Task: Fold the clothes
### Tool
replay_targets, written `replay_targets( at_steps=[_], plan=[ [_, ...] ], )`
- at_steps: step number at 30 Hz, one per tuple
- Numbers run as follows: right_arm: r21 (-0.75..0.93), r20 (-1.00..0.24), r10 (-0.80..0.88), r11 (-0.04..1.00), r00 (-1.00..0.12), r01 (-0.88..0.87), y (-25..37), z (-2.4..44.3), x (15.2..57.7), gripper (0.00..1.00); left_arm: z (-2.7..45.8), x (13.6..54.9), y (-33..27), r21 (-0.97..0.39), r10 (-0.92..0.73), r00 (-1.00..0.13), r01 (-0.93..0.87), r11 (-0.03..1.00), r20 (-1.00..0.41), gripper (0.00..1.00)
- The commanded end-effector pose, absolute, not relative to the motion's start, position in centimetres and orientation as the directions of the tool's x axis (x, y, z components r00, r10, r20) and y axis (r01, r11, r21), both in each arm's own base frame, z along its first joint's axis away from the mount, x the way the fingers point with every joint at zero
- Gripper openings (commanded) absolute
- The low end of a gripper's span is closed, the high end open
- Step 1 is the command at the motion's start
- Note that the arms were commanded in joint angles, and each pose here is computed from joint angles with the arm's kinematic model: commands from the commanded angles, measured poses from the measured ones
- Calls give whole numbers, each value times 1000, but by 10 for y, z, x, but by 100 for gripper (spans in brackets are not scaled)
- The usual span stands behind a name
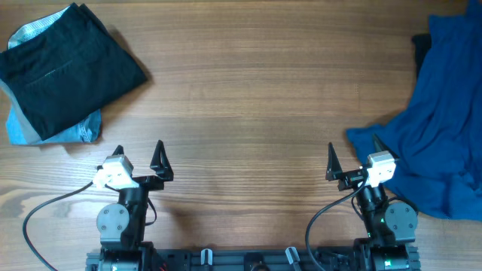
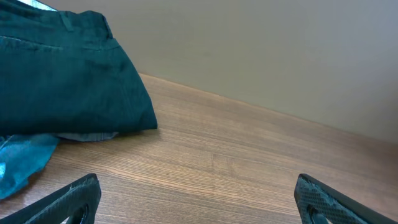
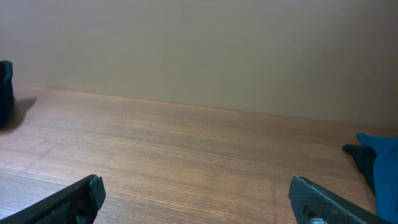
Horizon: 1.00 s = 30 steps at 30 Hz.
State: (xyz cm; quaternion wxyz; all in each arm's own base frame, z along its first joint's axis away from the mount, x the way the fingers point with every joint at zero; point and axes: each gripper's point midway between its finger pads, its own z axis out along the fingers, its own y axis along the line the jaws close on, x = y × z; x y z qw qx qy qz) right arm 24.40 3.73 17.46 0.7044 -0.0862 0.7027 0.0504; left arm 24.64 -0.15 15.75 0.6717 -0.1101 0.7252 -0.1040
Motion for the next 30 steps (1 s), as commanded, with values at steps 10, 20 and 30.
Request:
replay_targets(
  at_steps=[10, 20, 30],
  plan=[
    [-61, -998, -59, 981, 16, -185, 36, 176, 244, 100, 157, 246, -3, -280, -280, -76, -7, 960, -957, 100],
    [-60, -998, -58, 981, 16, -185, 36, 176, 244, 99, 157, 246, -3, -280, -280, -76, -7, 960, -957, 100],
    [-52, -999, -50, 981, 17, -186, 36, 177, 244, 100, 156, 246, -4, -281, -280, -78, -3, 960, -957, 100]
  ],
)
